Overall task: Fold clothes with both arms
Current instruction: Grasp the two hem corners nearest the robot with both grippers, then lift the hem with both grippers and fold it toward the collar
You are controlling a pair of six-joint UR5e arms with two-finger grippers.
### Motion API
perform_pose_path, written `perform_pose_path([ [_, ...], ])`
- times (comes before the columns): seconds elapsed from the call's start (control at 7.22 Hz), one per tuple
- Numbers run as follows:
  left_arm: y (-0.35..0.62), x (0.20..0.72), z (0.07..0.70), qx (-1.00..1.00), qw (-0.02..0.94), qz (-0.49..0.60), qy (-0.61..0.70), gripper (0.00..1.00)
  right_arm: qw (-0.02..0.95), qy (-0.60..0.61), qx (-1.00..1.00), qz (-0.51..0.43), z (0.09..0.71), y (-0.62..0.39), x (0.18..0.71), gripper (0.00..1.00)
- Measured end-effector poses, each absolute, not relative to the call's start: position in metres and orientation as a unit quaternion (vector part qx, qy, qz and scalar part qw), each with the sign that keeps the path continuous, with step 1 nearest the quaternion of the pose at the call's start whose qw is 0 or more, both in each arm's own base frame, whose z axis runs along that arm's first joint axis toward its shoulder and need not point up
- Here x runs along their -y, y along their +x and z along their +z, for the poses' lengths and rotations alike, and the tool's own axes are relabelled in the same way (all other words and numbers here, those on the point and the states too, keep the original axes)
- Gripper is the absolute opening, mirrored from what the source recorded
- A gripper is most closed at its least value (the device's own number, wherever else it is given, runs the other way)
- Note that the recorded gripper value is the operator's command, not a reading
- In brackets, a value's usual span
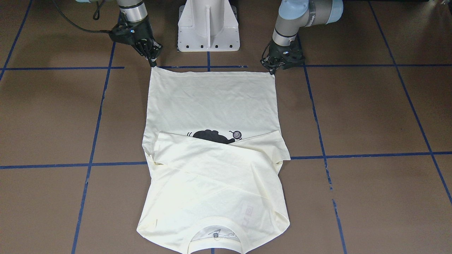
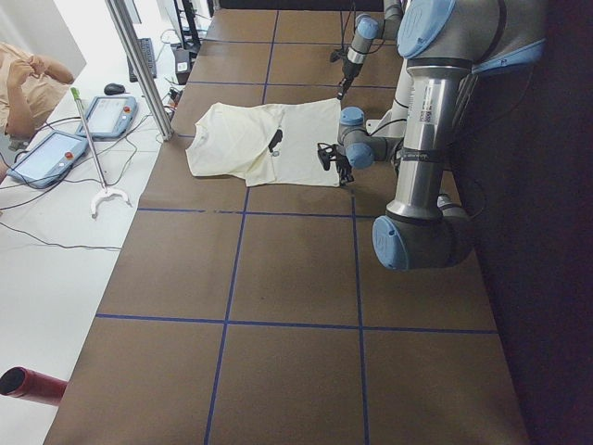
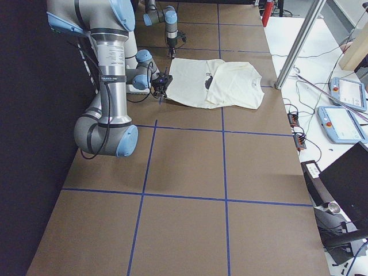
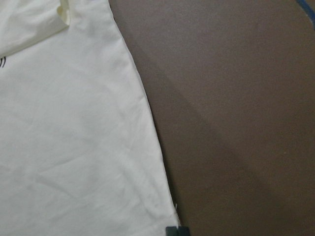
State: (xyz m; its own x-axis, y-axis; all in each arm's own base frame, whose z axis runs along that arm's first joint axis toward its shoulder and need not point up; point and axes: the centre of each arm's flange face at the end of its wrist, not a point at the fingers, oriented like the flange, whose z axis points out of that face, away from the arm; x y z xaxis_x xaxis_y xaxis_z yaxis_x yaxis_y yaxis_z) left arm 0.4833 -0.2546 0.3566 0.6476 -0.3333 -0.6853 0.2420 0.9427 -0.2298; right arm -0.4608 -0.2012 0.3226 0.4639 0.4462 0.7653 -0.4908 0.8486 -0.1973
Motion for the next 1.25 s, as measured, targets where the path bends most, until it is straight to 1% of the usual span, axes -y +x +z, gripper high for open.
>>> perform_pose_path([
  [0.28, 0.460, 0.242, 0.319, -0.394, 0.903, -0.158, -0.063, 0.00, 0.852, 0.023, 0.445, 0.274, 0.317, -0.454, 0.200, 0.00],
  [0.55, 0.437, 0.200, 0.275, -0.403, 0.897, -0.156, -0.091, 0.00, 0.858, 0.004, 0.448, 0.253, 0.315, -0.421, 0.175, 0.00],
  [0.69, 0.434, 0.187, 0.266, -0.406, 0.894, -0.156, -0.102, 0.00, 0.860, -0.006, 0.451, 0.240, 0.312, -0.411, 0.161, 0.00],
  [0.83, 0.433, 0.183, 0.262, -0.409, 0.893, -0.155, -0.104, 0.00, 0.858, -0.009, 0.455, 0.238, 0.307, -0.405, 0.159, 0.00],
  [0.97, 0.430, 0.195, 0.254, -0.420, 0.889, -0.155, -0.093, 0.00, 0.852, 0.000, 0.461, 0.249, 0.301, -0.407, 0.175, 0.00],
  [1.11, 0.424, 0.227, 0.242, -0.438, 0.884, -0.153, -0.063, 0.00, 0.846, 0.024, 0.466, 0.258, 0.295, -0.420, 0.209, 0.00],
  [1.25, 0.421, 0.270, 0.234, -0.447, 0.882, -0.150, -0.023, 0.00, 0.846, 0.051, 0.465, 0.256, 0.289, -0.435, 0.255, 0.00],
])
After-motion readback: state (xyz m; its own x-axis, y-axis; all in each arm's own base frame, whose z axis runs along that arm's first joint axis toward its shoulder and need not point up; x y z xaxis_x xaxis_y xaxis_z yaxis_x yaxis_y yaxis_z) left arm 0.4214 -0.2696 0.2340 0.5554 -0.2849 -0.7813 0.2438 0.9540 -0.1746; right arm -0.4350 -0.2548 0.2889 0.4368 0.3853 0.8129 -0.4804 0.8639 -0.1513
